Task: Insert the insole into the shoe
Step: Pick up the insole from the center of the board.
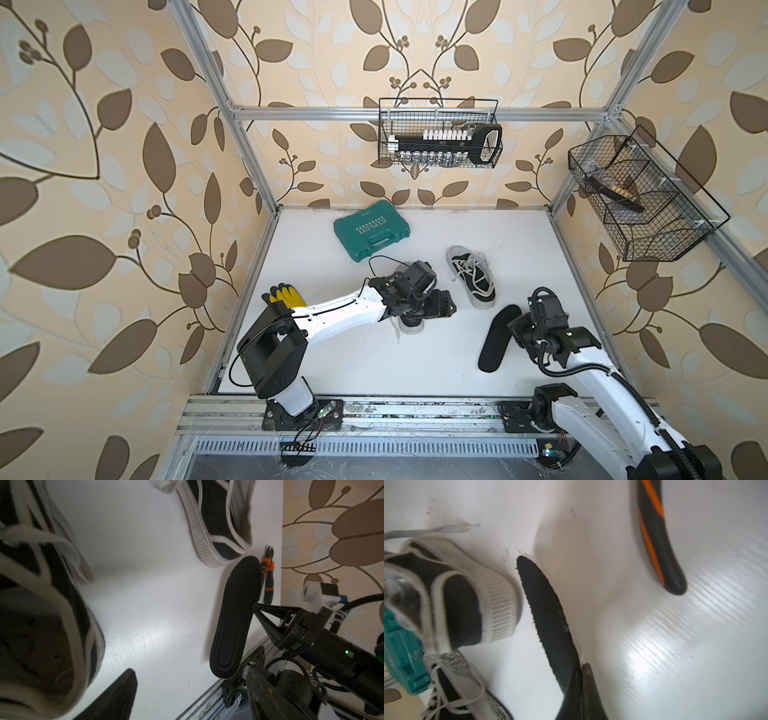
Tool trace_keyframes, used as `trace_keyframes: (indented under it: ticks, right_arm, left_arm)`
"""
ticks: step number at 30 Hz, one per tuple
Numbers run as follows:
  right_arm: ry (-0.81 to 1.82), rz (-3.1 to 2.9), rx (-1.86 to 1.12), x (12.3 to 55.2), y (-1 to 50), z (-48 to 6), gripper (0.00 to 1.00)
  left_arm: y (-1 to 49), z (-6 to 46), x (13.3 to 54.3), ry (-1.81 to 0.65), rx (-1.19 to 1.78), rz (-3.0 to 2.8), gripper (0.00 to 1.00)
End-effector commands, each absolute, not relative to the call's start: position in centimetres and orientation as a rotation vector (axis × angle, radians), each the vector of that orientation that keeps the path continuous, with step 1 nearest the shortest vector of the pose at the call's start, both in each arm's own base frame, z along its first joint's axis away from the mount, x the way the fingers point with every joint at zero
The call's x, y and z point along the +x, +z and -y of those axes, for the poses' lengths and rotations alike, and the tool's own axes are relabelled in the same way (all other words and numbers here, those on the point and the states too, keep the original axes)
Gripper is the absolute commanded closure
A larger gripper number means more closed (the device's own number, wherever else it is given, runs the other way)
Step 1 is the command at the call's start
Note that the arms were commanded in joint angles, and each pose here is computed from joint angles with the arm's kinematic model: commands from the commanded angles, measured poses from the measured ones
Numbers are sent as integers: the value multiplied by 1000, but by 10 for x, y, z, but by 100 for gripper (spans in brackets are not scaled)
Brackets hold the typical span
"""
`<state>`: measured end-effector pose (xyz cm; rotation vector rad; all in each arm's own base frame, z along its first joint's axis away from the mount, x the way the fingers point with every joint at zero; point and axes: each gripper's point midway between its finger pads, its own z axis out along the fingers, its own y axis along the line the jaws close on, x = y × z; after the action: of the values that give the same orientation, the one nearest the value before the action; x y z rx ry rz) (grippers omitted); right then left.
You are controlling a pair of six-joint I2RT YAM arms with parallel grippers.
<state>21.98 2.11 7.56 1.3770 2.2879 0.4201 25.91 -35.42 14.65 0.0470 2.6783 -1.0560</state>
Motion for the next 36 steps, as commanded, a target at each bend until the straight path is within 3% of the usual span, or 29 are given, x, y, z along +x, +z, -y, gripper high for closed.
trace_keyframes:
  ticks: [1, 13, 24, 36]
  right_arm:
    - [516, -2279, 1195, 247, 113, -36, 100]
    - [547, -2371, 661, 287, 184, -108, 100]
    - [709, -2390, 480, 299, 197, -160, 100]
    - [1111, -2427, 305, 310, 216, -227, 100]
  left_arm:
    - [190, 361, 277, -1251, 91, -2547, 17]
    - [215, 349, 314, -1406, 48, -2401, 17]
    - [217, 345, 318, -1516, 13, -2344, 19]
    - [209, 318, 319, -1562, 36, -2289, 38]
